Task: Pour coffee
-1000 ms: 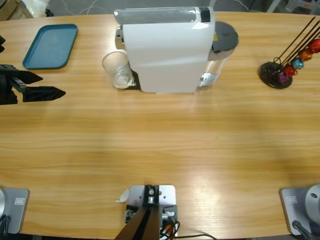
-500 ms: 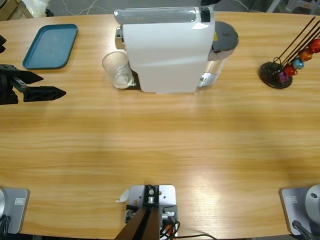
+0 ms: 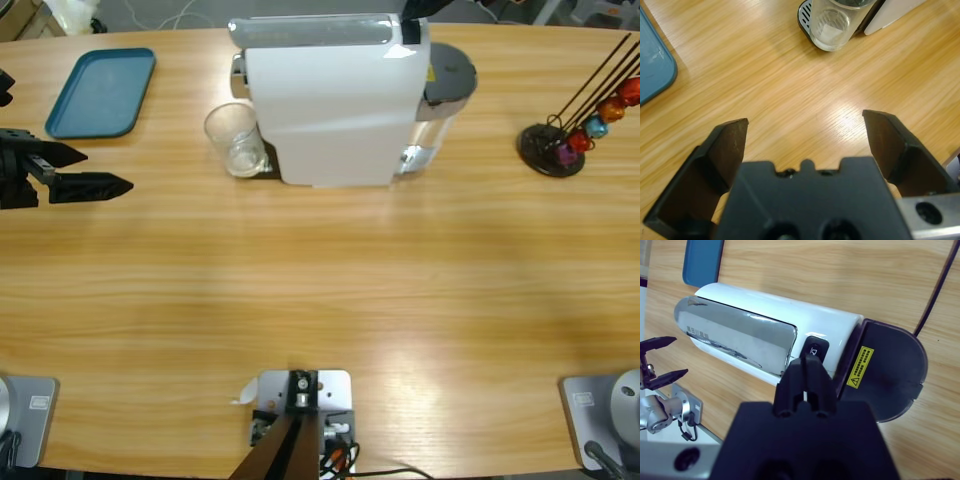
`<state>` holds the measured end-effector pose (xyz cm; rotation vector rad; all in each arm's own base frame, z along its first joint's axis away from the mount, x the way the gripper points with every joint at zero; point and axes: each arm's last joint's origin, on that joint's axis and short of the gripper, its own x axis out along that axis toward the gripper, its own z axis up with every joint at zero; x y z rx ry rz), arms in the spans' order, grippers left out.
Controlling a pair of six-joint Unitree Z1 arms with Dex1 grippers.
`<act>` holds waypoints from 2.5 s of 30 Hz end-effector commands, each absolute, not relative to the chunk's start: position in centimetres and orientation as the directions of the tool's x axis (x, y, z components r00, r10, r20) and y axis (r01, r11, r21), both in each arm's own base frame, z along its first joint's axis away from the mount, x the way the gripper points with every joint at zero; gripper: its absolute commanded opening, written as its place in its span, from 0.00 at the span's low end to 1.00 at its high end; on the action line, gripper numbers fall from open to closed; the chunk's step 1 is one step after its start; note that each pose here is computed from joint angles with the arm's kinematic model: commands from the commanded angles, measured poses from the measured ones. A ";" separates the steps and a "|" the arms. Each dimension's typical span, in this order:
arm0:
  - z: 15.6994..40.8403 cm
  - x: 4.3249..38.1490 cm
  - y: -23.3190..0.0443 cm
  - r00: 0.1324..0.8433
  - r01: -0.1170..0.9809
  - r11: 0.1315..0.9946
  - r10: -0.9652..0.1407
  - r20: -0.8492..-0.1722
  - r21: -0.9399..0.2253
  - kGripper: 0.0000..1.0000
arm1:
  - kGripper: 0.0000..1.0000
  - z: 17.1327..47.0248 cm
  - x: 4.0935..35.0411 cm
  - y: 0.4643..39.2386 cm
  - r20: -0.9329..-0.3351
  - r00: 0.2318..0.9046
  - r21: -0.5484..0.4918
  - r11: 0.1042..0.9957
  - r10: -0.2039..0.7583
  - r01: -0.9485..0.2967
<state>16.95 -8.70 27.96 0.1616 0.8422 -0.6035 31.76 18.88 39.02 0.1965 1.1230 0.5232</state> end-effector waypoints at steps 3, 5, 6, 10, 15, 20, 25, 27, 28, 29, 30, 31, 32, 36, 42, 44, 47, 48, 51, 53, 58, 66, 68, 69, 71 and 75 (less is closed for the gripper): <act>26.2 17.0 -8.8 0.478 0.556 0.826 -0.408 -0.778 -0.092 1.00 | 0.00 34.8 33.0 20.0 -0.865 0.247 0.374 0.889 0.437 -0.264; 26.2 17.1 -8.8 0.481 0.556 0.826 -0.410 -0.775 -0.091 1.00 | 0.00 38.0 31.7 19.7 -0.822 0.326 0.366 0.872 0.467 -0.325; 26.3 17.1 -8.9 0.481 0.557 0.825 -0.411 -0.775 -0.092 1.00 | 0.00 40.4 30.3 19.6 -0.787 0.367 0.355 0.851 0.496 -0.388; 26.8 17.0 -9.3 0.487 0.575 0.813 -0.428 -0.761 -0.089 1.00 | 1.00 44.0 24.7 18.8 -0.732 0.416 0.321 0.812 0.540 -0.489; 27.9 16.9 -9.6 0.507 0.595 0.800 -0.453 -0.733 -0.083 1.00 | 1.00 41.6 18.8 15.6 -0.707 0.429 0.337 0.801 0.562 -0.494; 28.3 16.3 -10.0 0.496 0.627 0.773 -0.491 -0.716 -0.095 1.00 | 1.00 35.6 16.7 13.7 -0.766 0.414 0.291 0.839 0.492 -0.459; 28.6 16.0 -10.2 0.478 0.651 0.750 -0.522 -0.706 -0.114 0.99 | 1.00 32.5 17.7 14.0 -0.813 0.396 0.202 0.845 0.427 -0.495; 28.7 16.2 -10.3 0.478 0.652 0.750 -0.522 -0.706 -0.114 0.99 | 1.00 31.4 17.5 13.9 -0.830 0.371 0.186 0.833 0.417 -0.520; 28.6 16.3 -10.4 0.476 0.652 0.750 -0.521 -0.708 -0.114 0.99 | 1.00 30.9 17.3 13.7 -0.830 0.368 0.187 0.831 0.419 -0.525; 28.6 16.4 -10.4 0.474 0.652 0.750 -0.520 -0.710 -0.114 0.99 | 1.00 30.2 16.9 13.5 -0.824 0.373 0.189 0.828 0.426 -0.528; 28.6 16.4 -10.5 0.474 0.652 0.750 -0.520 -0.710 -0.114 0.99 | 1.00 29.5 16.5 13.2 -0.813 0.387 0.189 0.827 0.434 -0.530; 28.7 16.5 -10.5 0.475 0.652 0.749 -0.521 -0.709 -0.113 0.99 | 1.00 28.8 16.2 12.8 -0.798 0.408 0.187 0.826 0.444 -0.532; 28.7 16.5 -10.5 0.476 0.653 0.749 -0.521 -0.708 -0.112 0.99 | 1.00 28.1 15.8 12.5 -0.777 0.436 0.183 0.825 0.455 -0.534; 28.6 16.5 -10.5 0.472 0.652 0.750 -0.518 -0.714 -0.112 0.99 | 1.00 27.8 15.9 12.3 -0.773 0.477 0.136 0.842 0.420 -0.521; 28.8 16.4 -10.4 0.478 0.653 0.749 -0.521 -0.707 -0.110 0.99 | 1.00 28.7 15.3 11.7 -0.772 0.492 0.102 0.842 0.403 -0.530; 28.9 16.2 -10.3 0.478 0.654 0.749 -0.521 -0.707 -0.110 0.99 | 1.00 29.6 14.9 11.5 -0.779 0.471 0.113 0.832 0.413 -0.543; 29.0 15.9 -10.2 0.467 0.656 0.746 -0.522 -0.714 -0.116 0.99 | 1.00 30.6 14.1 10.9 -0.781 0.465 0.092 0.813 0.417 -0.575; 28.9 15.7 -10.1 0.461 0.658 0.743 -0.523 -0.717 -0.119 0.99 | 1.00 30.6 13.8 10.8 -0.779 0.465 0.088 0.807 0.421 -0.584; 28.7 15.4 -10.0 0.448 0.664 0.738 -0.526 -0.723 -0.125 0.99 | 1.00 30.2 13.5 10.8 -0.768 0.445 0.097 0.771 0.460 -0.629; 28.4 15.4 -10.0 0.439 0.666 0.735 -0.523 -0.731 -0.127 1.00 | 1.00 30.1 13.5 10.7 -0.769 0.446 0.061 0.748 0.457 -0.661; 28.5 15.3 -10.0 0.440 0.670 0.732 -0.526 -0.728 -0.124 1.00 | 1.00 30.0 13.7 10.6 -0.774 0.449 0.053 0.752 0.446 -0.657; 28.2 15.7 -10.2 0.431 0.667 0.734 -0.520 -0.738 -0.128 1.00 | 1.00 29.7 14.0 10.7 -0.782 0.440 0.053 0.752 0.440 -0.657; 28.1 15.8 -10.2 0.428 0.667 0.734 -0.519 -0.740 -0.129 1.00 | 1.00 29.5 14.1 10.9 -0.786 0.436 0.055 0.752 0.438 -0.657; 28.1 15.8 -10.2 0.428 0.667 0.734 -0.518 -0.740 -0.129 1.00 | 1.00 29.5 14.2 10.9 -0.787 0.434 0.055 0.751 0.438 -0.658; 28.1 15.8 -10.2 0.428 0.666 0.735 -0.518 -0.740 -0.129 1.00 | 1.00 29.5 14.1 10.9 -0.787 0.436 0.054 0.752 0.437 -0.657; 28.1 15.8 -10.2 0.427 0.666 0.735 -0.518 -0.741 -0.130 1.00 | 1.00 29.5 14.0 10.7 -0.785 0.438 0.054 0.752 0.438 -0.656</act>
